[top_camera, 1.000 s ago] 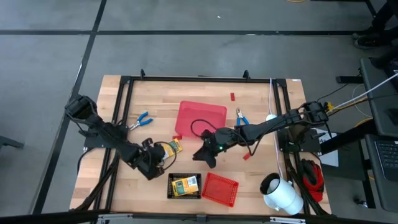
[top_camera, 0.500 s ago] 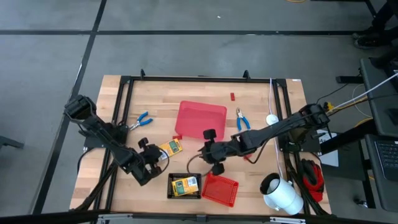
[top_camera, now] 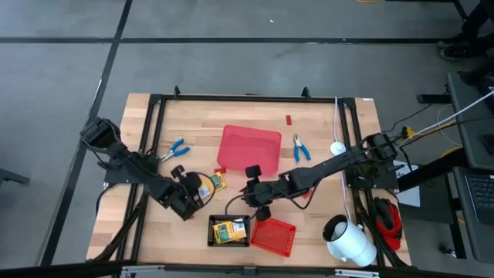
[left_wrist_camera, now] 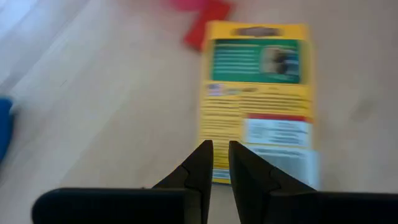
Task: Pick & Place School Supplies
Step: Put the crayon box into the black bin
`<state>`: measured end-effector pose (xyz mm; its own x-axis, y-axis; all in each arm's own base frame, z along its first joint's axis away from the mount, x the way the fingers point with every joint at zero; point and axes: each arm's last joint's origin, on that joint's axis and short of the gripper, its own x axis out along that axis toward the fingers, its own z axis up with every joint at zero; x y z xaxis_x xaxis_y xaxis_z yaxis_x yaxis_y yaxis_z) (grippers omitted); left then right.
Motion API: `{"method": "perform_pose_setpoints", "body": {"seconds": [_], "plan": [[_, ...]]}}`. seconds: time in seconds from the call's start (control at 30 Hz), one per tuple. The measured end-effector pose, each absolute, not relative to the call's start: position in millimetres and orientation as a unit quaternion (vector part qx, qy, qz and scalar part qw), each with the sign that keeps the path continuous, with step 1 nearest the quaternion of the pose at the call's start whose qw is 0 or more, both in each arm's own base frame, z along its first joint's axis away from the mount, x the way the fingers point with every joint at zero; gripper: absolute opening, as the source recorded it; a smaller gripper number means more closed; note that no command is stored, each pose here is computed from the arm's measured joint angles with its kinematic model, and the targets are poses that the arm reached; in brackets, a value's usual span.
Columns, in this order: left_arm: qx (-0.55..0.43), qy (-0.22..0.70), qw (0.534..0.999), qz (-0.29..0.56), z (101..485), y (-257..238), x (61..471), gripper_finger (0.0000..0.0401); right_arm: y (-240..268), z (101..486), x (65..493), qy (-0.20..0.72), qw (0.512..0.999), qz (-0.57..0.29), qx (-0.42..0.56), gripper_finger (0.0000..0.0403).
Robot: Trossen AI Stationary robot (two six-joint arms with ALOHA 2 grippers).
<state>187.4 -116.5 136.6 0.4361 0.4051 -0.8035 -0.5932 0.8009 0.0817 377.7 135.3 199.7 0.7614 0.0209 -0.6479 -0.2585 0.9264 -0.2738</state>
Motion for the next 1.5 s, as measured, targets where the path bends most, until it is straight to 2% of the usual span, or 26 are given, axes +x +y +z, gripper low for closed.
{"method": "perform_pose_setpoints", "body": {"seconds": [0.23,0.5,0.73,1.23,1.5], "plan": [[-0.162,0.450,0.816,0.324,126,-97,192,0.0039,161,205,372,0.298,0.931,0.096,-0.189,0.0119],[-0.176,0.457,0.807,0.331,126,-96,191,0.0007,182,206,362,0.290,0.930,0.093,-0.207,0.0119],[-0.177,0.479,0.788,0.343,121,-93,185,0.0003,194,207,356,0.282,0.933,0.096,-0.204,0.0119],[-0.177,0.471,0.797,0.335,123,-89,179,0.0005,194,207,356,0.280,0.934,0.077,-0.206,0.0119],[-0.203,0.419,0.847,0.258,155,-83,171,0.0005,194,207,356,0.280,0.938,0.074,-0.193,0.0119]]}}
